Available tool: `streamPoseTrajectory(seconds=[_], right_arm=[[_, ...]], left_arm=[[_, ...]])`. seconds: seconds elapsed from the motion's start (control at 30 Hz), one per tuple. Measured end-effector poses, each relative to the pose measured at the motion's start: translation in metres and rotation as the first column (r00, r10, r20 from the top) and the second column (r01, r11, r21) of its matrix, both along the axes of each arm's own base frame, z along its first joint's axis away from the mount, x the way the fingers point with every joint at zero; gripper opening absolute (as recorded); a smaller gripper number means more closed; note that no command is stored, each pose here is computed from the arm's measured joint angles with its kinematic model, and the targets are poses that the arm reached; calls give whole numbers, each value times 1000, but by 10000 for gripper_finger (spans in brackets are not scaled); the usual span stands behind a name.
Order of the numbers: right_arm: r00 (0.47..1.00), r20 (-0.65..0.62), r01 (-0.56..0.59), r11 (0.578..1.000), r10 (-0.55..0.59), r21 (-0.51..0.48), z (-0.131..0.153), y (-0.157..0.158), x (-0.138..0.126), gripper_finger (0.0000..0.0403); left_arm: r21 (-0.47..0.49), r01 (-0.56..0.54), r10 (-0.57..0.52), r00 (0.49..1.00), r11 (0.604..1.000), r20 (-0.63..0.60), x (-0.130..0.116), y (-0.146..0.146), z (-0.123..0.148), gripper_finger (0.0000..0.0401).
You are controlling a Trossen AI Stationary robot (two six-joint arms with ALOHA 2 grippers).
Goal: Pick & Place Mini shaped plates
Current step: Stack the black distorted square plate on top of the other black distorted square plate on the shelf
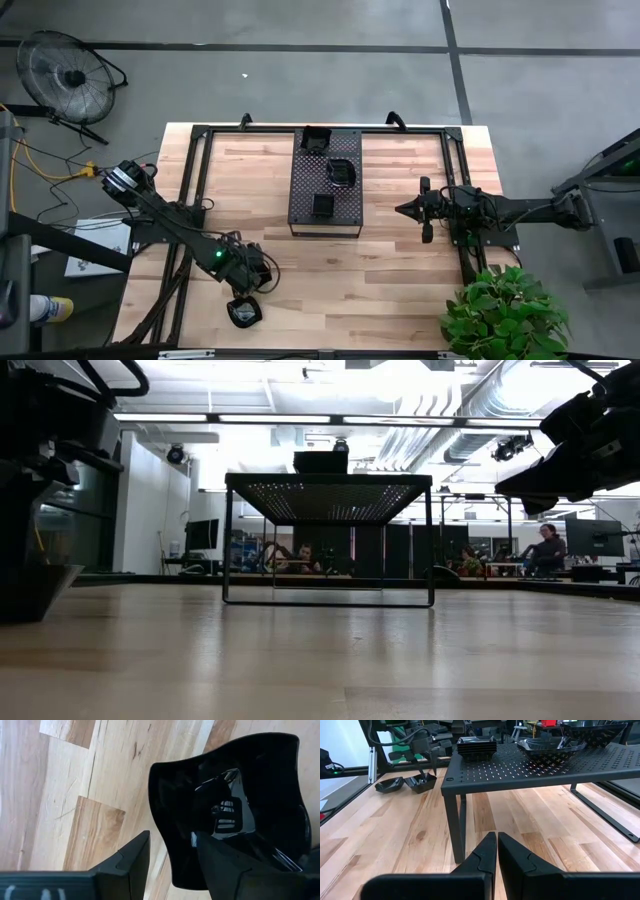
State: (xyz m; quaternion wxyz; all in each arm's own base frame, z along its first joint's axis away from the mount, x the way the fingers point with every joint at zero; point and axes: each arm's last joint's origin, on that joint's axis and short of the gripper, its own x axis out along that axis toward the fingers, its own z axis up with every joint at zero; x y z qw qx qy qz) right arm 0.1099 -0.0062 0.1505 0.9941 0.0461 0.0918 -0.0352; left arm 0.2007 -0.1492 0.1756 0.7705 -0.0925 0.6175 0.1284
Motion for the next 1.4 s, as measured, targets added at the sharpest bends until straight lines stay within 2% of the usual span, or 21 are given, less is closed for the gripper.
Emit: streamPoseTrajectory(seconds=[0.1,0.37,0.5,0.87,1.3,1.4], right_arm=[[1000,0,0,1000,0,0,0,0,0,12],[1000,0,0,1000,0,0,0,0,0,12],[1000,0,0,1000,0,0,0,0,0,12],[1000,0,0,1000,0,0,0,0,0,12],[1000,0,0,1000,0,0,0,0,0,12],[1000,0,0,1000,0,0,0,0,0,12]], left_arm=[[0,0,0,1000,1000,0,0,0,0,149],[2,19,-19,1000,1000,1,0,0,0,85],[1,19,-19,1000,1000,2,0,0,0,67],[13,21,-21,1000,1000,-9,3,-2,-7,62],[26,-25,26,999,999,-39,-3,2,-16,62],[19,-25,25,999,1000,-35,-3,2,-15,48]])
